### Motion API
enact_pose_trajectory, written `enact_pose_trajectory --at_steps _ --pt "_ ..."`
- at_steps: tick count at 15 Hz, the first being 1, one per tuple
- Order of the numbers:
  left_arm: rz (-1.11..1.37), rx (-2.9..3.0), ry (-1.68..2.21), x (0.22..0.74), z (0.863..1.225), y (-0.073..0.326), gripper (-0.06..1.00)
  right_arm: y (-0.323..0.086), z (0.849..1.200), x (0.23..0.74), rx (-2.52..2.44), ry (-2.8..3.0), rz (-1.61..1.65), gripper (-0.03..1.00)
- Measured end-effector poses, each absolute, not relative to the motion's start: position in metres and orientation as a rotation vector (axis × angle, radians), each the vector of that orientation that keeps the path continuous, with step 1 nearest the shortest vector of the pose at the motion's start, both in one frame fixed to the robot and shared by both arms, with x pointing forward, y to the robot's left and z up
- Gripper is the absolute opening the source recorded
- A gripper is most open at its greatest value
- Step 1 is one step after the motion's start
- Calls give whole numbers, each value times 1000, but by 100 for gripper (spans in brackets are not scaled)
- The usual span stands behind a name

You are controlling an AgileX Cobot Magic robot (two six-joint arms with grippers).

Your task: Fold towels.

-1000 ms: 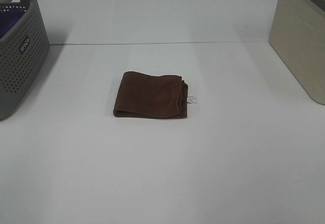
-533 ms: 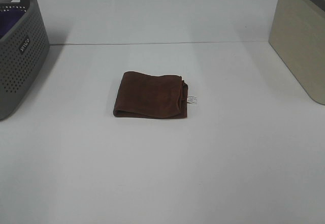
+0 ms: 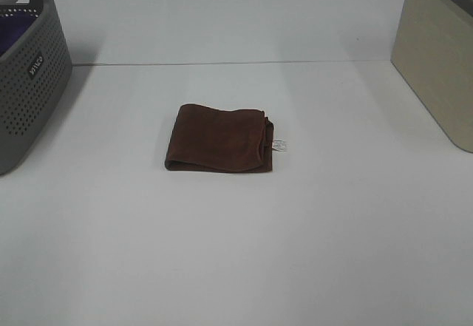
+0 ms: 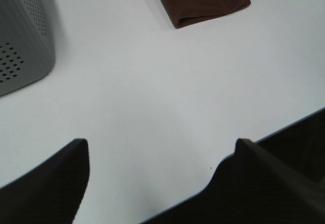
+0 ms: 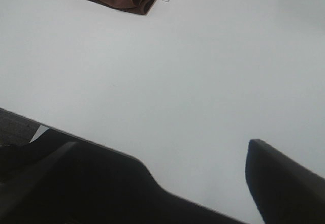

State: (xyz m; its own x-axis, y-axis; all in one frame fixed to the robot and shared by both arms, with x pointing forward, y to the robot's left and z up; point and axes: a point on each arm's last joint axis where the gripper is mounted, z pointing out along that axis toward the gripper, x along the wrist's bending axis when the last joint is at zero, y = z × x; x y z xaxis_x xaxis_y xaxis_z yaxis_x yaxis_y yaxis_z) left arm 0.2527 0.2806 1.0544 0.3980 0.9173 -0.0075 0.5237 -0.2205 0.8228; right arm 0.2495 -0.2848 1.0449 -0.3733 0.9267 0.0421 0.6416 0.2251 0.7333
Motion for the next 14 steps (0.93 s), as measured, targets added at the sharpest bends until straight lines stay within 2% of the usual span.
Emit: enact_pose_trajectory --at_steps 8,14 --pt "650 1869 1244 252 1055 281 74 -285 1045 249 1446 2099 957 82" --pt "818 1718 1292 235 1056 283 74 -287 1046 229 1525 1782 1000 82"
